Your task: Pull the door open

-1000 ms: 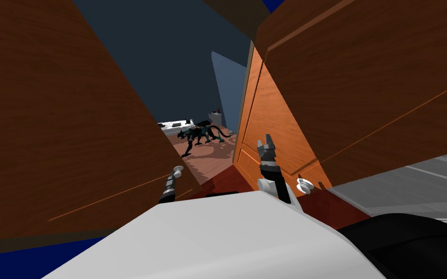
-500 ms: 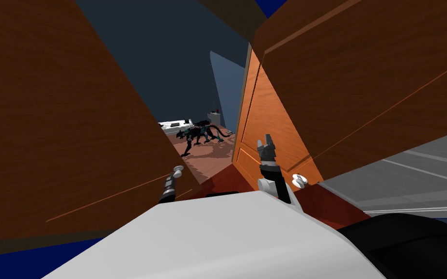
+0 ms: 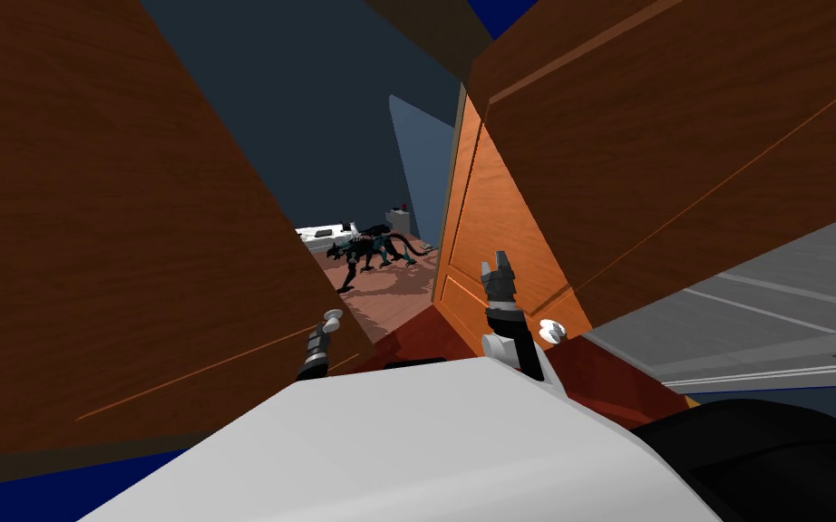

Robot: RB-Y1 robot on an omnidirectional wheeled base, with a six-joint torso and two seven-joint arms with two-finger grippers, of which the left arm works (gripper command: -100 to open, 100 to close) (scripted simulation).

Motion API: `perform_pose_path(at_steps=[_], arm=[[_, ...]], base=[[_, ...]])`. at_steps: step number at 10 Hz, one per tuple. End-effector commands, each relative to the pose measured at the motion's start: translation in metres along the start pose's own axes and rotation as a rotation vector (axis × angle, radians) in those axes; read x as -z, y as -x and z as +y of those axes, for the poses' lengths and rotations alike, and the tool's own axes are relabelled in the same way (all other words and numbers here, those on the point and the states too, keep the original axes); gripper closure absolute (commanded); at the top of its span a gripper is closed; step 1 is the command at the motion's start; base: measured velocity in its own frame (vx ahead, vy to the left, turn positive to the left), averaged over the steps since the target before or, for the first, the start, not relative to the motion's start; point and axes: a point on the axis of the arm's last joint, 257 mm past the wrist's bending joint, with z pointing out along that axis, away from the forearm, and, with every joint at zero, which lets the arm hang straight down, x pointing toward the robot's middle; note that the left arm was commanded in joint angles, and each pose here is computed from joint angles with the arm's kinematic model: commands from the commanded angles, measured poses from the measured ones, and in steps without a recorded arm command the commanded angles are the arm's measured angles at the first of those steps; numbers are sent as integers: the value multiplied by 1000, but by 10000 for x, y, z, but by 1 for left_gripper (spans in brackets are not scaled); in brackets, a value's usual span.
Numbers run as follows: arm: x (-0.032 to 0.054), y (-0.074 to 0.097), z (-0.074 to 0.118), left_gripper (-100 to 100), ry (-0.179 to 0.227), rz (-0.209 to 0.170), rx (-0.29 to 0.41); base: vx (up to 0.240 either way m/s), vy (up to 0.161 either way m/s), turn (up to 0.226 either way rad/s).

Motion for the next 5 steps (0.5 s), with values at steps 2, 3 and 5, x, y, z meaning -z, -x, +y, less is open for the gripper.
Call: perform_pose_path(at_steps=[2, 3, 5], arm=[[-22, -143, -42, 100, -10, 16, 76], [-27, -131, -41, 100, -9, 12, 125], [-31, -120, -40, 100, -9, 7, 179]], base=[[-45, -1, -39], [-46, 9, -66], [-51, 13, -64]])
